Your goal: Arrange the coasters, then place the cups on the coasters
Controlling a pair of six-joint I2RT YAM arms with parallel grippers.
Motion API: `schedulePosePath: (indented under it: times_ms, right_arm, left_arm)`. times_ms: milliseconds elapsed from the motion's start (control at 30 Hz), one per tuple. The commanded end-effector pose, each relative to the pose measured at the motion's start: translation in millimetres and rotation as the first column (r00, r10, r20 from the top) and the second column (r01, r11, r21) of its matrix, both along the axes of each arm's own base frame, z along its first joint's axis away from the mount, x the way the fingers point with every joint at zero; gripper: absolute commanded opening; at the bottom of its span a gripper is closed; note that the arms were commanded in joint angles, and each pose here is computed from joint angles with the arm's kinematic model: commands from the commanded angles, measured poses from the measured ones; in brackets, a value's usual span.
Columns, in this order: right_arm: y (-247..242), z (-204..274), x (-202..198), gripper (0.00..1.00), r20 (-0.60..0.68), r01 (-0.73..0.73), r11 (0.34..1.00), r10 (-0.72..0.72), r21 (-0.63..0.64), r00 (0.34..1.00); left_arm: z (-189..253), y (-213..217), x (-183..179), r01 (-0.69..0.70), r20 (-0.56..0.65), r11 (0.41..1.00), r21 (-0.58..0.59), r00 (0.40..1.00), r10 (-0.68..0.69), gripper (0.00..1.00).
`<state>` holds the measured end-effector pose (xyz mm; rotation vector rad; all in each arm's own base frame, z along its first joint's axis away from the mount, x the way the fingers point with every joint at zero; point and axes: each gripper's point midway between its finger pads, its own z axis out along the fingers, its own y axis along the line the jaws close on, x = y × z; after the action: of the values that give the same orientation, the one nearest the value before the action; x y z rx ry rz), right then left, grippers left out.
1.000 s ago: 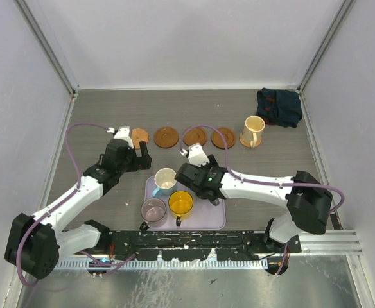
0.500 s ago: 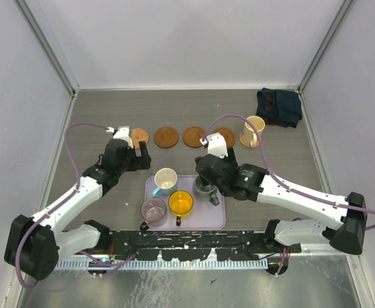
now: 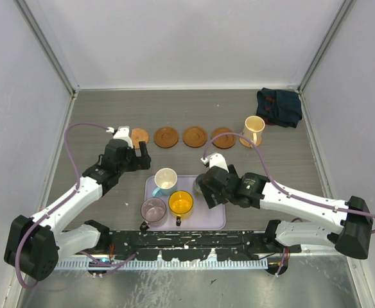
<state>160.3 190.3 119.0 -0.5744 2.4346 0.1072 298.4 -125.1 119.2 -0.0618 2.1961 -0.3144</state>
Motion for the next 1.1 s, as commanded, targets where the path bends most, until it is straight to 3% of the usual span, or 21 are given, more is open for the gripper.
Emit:
schedulePosePath:
  times_ms: [0,567,1067]
  right_arm:
    - [10.8,-3.6,-2.5,0.88,-0.006,-0.018,0.997,0.018,0.077,1.000]
    - [26.5,-39.0,9.5,0.82,-0.021,-0.054,0.996,0.055,0.067,0.998]
    - [26.4,-62.2,9.1,0.58,-0.105,-0.028,0.999,0.033,0.043,0.994]
  left_arm:
    - [16.5,-2.2,7.0,-0.003,0.059,1.000,-0.021,0.998,0.004,0.98]
    - [9.3,-3.6,8.1,-0.002,0.034,1.000,-0.015,0.999,0.003,0.98]
    - [5.5,-1.5,8.6,-0.008,0.029,1.000,-0.001,1.000,0.008,0.98]
